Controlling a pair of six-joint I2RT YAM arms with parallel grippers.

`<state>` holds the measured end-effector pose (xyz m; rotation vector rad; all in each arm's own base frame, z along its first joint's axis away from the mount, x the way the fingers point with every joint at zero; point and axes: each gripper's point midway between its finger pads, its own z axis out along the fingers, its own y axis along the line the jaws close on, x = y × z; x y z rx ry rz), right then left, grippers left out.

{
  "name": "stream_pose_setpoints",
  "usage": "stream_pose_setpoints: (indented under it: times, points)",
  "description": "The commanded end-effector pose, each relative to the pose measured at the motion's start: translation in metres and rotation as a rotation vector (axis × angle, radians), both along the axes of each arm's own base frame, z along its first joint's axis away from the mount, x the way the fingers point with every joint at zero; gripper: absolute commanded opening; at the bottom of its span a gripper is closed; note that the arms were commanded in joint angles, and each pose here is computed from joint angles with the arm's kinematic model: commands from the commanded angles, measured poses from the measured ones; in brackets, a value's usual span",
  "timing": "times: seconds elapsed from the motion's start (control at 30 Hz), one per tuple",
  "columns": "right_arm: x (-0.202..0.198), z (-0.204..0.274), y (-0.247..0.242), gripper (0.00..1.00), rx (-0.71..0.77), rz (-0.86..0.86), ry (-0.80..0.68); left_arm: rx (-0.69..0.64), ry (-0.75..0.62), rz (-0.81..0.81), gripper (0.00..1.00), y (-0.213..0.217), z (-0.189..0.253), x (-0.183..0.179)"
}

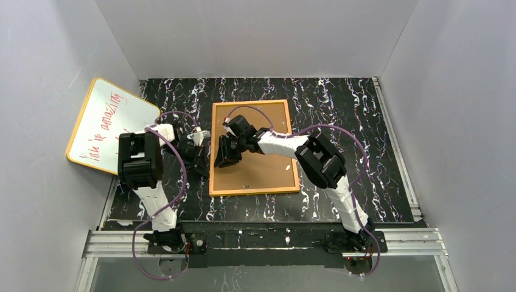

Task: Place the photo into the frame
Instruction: Install the photo frame at the center of the board.

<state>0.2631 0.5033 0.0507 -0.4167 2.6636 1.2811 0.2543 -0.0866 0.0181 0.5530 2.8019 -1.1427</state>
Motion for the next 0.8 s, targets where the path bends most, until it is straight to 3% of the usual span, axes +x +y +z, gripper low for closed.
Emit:
stream_pose_setpoints:
  times: [0.0,0.23,0.77]
  points:
    - [0.023,0.031,-0.01,0.38,0.018,-0.027,-0.058,0.047,-0.108,-0.028,0.02,0.008,0.009,0.02]
    - [0.026,0.025,-0.023,0.39,0.007,-0.039,-0.04,0.028,-0.15,-0.018,0.02,0.006,0.025,0.033]
    - [0.01,-0.007,-0.007,0.39,0.018,-0.019,0.05,-0.03,-0.055,-0.013,0.05,-0.004,0.003,0.019]
